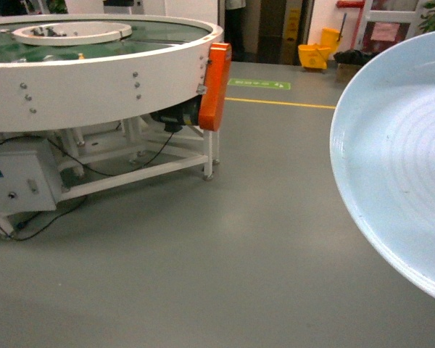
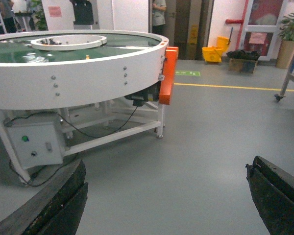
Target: Place blue tray on left shelf second layer neatly
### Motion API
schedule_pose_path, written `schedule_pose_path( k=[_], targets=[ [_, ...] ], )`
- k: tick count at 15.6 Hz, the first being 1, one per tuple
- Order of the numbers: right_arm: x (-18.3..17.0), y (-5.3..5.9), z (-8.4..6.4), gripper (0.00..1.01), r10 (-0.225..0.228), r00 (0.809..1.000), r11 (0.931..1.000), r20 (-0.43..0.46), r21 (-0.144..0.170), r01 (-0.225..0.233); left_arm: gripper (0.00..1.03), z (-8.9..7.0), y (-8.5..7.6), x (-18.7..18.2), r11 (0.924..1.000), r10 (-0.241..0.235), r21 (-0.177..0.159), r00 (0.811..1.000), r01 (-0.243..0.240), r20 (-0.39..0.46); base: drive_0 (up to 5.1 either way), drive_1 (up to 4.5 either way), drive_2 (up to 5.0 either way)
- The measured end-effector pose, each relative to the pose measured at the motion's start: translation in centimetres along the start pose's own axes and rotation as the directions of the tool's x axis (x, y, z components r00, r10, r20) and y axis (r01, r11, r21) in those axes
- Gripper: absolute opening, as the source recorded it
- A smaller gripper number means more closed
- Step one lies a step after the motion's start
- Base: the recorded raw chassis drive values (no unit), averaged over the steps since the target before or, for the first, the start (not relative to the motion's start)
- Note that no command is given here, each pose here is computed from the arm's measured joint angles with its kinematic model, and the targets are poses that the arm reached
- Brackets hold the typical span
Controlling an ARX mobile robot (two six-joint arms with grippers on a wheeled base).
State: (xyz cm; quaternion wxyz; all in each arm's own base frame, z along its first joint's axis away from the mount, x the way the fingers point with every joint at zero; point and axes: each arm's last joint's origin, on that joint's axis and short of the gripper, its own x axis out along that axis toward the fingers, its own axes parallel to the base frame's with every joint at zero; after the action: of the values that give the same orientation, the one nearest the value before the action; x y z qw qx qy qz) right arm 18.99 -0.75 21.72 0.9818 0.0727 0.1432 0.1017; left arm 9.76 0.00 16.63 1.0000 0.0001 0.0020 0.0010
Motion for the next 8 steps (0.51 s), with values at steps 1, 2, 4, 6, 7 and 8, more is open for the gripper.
schedule_pose_path(
  k=[1, 2, 4, 6, 7, 8],
  targets=[
    [0.01, -0.01, 0.01, 0.02, -0.001, 1.000, 1.0000, 0.001, 0.000, 0.001, 0.98, 0.01, -0.01, 0.00, 1.0000, -0.002, 0.000, 1.000, 0.002, 0.001, 1.1, 0.42, -6.7],
    [0.01, -0.01, -0.02, 0.02, -0.001, 1.000, 1.0000, -0.002, 0.001, 0.001, 0.98, 0.01, 0.00, 0.00, 1.0000, 0.000, 0.000, 1.000, 0.000, 0.002, 1.4, 0.65, -6.5],
    [-0.02, -0.01, 0.02, 0.02, -0.002, 1.000, 1.0000, 0.002, 0.000, 0.002, 0.98, 0.00, -0.01, 0.00, 1.0000, -0.003, 0.000, 1.000, 0.003, 0.000, 1.1, 1.06, -6.4],
    [0.01, -0.01, 0.01, 0.02, -0.002, 1.000, 1.0000, 0.001, 0.000, 0.002, 0.98, 0.01, -0.01, 0.00, 1.0000, -0.003, 0.000, 1.000, 0.003, 0.001, -1.4, 2.35, -5.2],
    [0.02, -0.02, -0.04, 0.02, -0.003, 1.000, 1.0000, -0.003, 0.001, 0.003, 0.98, 0.02, -0.01, 0.00, 1.0000, -0.003, 0.000, 1.000, 0.003, 0.002, -1.3, 2.51, -5.1],
    [-0.01, -0.01, 0.04, 0.02, -0.002, 1.000, 1.0000, 0.004, -0.001, 0.002, 0.98, 0.01, -0.01, 0.00, 1.0000, -0.003, 0.000, 1.000, 0.003, 0.001, -1.3, 2.52, -5.2]
  ],
)
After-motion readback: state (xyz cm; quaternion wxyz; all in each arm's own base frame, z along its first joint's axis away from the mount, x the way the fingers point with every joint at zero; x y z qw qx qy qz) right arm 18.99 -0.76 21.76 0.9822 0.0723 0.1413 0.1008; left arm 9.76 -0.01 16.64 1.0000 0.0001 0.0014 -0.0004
